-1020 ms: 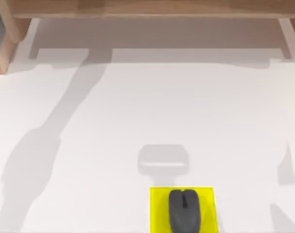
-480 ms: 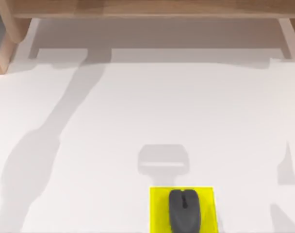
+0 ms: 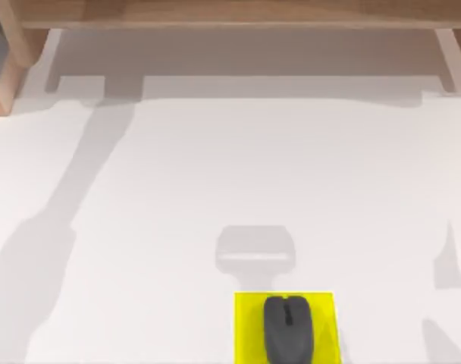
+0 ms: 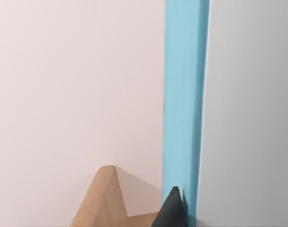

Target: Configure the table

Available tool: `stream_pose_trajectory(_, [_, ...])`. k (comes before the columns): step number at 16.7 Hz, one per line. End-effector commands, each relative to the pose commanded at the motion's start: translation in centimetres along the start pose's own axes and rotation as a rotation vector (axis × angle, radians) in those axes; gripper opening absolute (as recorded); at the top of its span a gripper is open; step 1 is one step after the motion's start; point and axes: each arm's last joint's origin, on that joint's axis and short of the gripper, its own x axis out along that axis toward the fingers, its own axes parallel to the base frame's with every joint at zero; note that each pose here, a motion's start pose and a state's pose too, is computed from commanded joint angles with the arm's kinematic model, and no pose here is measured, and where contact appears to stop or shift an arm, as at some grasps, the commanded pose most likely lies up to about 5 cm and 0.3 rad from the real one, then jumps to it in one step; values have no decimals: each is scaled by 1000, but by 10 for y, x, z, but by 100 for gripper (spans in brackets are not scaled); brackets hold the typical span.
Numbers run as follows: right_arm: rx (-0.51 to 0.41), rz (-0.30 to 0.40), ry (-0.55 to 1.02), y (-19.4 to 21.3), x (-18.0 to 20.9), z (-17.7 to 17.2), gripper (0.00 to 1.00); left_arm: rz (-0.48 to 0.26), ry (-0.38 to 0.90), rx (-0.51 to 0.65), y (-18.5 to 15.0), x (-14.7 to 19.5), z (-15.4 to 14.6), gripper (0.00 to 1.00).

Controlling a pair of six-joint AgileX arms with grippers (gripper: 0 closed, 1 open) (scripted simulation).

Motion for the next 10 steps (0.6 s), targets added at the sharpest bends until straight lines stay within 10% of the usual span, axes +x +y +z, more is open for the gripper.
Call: stream_pose_trajectory(10, [0, 0, 0, 0, 0, 0, 100, 128, 64, 718, 139, -18, -96, 0])
